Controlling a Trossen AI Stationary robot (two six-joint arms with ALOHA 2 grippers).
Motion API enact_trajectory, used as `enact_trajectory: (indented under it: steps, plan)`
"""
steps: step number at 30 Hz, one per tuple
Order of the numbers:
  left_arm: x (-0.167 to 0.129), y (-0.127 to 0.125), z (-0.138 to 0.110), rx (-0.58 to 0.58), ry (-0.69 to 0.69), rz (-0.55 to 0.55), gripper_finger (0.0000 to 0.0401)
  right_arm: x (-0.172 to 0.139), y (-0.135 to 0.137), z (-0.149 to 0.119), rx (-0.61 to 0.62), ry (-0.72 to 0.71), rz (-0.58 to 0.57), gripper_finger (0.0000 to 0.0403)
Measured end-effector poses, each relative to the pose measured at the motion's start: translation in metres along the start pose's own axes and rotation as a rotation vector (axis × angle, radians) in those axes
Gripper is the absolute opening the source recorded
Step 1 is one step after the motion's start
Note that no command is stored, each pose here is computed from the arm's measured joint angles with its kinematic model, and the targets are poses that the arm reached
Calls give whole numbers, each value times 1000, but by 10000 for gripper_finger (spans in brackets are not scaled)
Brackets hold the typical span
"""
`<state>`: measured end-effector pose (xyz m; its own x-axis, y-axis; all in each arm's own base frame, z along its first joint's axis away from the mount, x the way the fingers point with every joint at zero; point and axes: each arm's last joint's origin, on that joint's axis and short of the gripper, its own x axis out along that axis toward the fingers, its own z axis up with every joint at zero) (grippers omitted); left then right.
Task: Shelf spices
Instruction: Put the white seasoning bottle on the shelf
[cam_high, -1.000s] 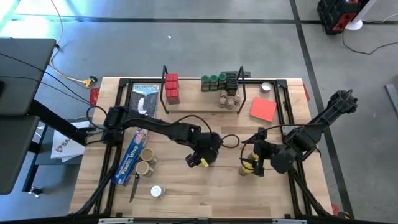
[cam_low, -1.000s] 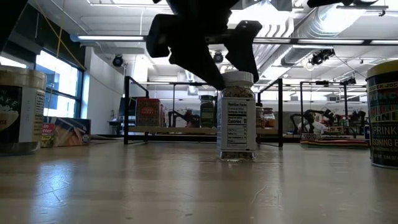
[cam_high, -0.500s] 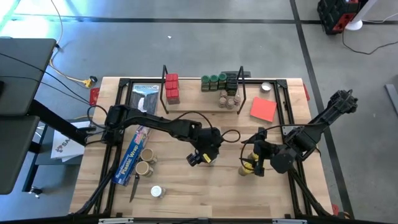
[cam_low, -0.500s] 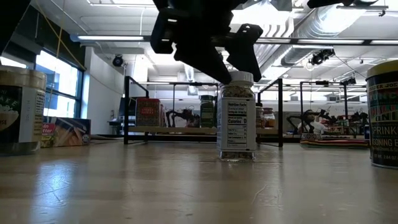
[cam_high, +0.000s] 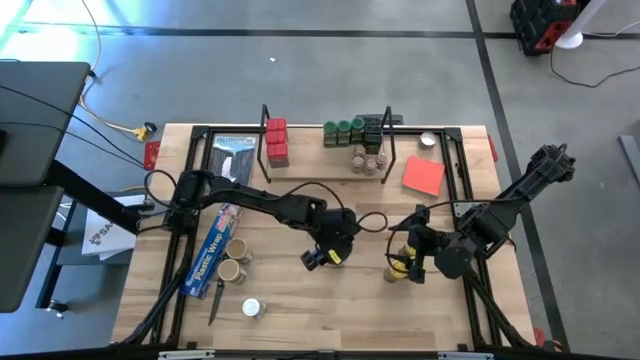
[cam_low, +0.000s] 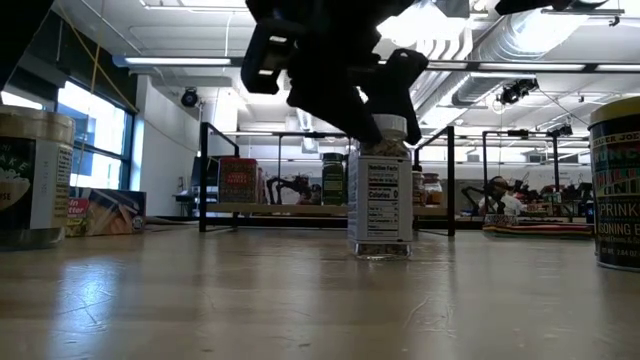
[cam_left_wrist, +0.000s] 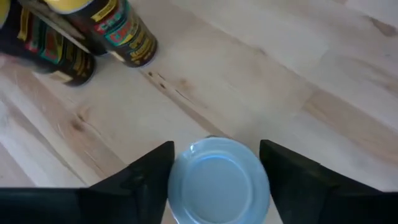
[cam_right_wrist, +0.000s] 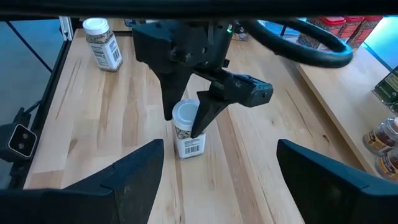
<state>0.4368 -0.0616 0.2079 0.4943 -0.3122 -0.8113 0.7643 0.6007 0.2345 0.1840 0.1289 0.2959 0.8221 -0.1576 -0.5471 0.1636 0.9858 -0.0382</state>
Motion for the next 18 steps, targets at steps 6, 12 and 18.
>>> enact_trajectory:
  steps: [6, 12, 18]
  plan:
    - [-11, 9, -1, -145, 25, -4, 195, 0, 0, 0, -1, 1, 0, 307]
    - [-34, 27, -3, -382, 58, -2, 195, 0, 0, 0, -3, 3, -2, 307]
    - [-56, 38, -17, -588, 118, -10, 195, 0, 0, 0, -5, 4, -4, 307]
